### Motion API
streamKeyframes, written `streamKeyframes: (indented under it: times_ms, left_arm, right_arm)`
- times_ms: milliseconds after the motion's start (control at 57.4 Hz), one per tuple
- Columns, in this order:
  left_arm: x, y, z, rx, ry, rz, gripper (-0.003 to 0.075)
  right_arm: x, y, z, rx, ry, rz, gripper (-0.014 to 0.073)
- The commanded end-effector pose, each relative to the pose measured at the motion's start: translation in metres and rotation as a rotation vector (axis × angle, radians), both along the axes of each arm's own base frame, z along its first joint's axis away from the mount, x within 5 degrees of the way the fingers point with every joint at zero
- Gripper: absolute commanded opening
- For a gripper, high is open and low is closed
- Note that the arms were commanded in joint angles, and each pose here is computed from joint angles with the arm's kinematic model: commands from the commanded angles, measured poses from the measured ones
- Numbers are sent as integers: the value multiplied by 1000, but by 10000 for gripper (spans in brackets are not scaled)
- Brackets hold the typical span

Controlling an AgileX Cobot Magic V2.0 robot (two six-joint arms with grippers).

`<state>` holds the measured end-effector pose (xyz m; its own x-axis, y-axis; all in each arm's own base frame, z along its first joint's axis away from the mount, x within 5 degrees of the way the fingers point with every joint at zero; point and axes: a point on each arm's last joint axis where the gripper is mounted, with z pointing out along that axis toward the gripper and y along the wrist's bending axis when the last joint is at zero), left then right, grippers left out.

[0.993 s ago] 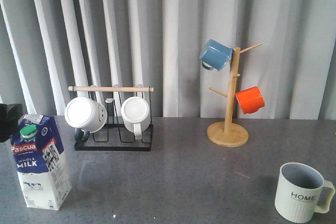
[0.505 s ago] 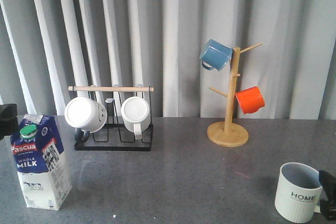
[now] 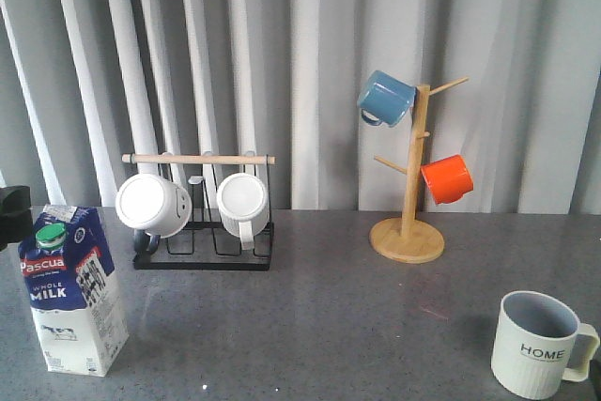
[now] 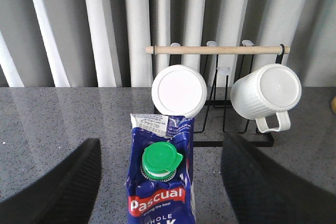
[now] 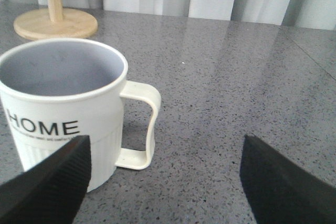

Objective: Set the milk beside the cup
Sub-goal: 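Lower the right gripper toward the white HOME mug handle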

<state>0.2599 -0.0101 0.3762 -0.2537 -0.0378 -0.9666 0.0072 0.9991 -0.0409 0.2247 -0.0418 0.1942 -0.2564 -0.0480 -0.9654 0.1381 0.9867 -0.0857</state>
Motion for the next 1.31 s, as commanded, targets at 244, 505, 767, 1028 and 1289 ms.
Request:
streamKeyframes:
  times_ms: [244, 505, 767, 1028, 1289]
  left_arm:
    - [-3, -2, 22, -19, -119, -14, 460]
    - [-3, -2, 22, -19, -119, -14, 460]
    - [-3, -2, 22, -19, -118, -14, 460]
    - [-3, -2, 22, -19, -119, -14, 460]
    - [-3, -2, 22, -19, -119, -14, 460]
  right_arm:
    - [17, -5, 1, -84, -172, -5, 560]
    - [23, -14, -18, -43, -146, -88, 560]
    - [36, -15, -24, -45, -135, -75, 560]
    - [50, -16, -28, -35, -133, -54, 560]
    - [66, -20, -34, 24, -162, -66, 538]
